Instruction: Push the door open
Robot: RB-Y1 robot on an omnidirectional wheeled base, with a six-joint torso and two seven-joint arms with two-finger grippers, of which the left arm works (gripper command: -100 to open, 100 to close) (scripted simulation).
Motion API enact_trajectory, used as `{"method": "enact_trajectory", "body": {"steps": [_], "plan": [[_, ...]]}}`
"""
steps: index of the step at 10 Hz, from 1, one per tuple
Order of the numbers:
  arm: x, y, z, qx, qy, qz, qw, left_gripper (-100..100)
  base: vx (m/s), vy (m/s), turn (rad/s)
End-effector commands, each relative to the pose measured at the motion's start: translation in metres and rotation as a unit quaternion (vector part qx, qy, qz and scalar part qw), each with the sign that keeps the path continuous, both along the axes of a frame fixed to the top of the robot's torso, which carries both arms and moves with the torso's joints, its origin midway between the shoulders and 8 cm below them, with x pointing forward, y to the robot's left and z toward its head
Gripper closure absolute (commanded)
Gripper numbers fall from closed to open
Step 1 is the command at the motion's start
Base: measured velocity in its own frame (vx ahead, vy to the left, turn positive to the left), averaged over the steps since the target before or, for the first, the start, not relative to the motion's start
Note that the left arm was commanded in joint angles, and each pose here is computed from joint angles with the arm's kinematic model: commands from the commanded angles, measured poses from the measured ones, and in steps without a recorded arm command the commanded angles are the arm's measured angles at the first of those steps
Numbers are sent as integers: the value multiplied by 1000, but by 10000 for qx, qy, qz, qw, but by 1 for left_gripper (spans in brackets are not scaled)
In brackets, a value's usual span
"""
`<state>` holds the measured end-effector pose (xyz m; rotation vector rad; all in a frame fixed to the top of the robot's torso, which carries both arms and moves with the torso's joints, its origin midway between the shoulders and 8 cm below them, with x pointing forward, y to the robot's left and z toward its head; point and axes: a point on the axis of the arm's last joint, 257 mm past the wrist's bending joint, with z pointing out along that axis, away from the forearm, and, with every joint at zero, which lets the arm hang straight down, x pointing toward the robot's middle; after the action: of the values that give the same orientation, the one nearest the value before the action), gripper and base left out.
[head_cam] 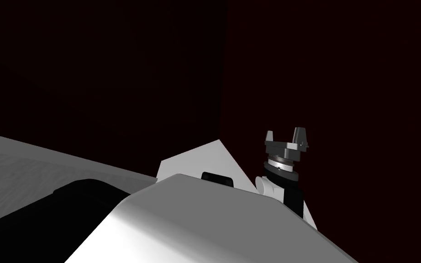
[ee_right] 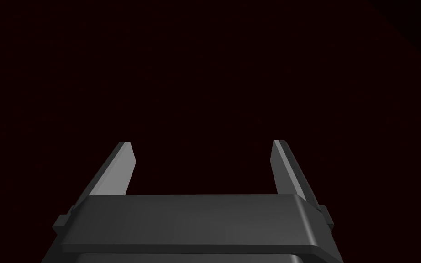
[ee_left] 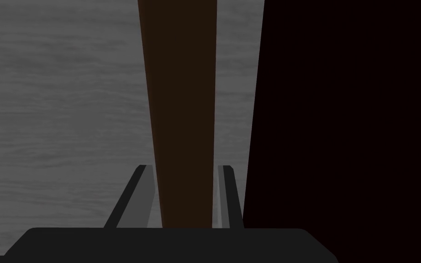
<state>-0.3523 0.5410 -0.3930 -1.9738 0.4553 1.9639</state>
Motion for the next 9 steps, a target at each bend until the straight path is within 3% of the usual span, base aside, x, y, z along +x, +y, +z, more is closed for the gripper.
{"method": "enact_trajectory", "body": {"steps": [1, 9], "plan": [[3, -3, 1, 13, 19, 59, 10000, 100, 182, 41, 124], [18, -15, 1, 46, 35, 319, 9995, 100, 161, 15, 94]]}}
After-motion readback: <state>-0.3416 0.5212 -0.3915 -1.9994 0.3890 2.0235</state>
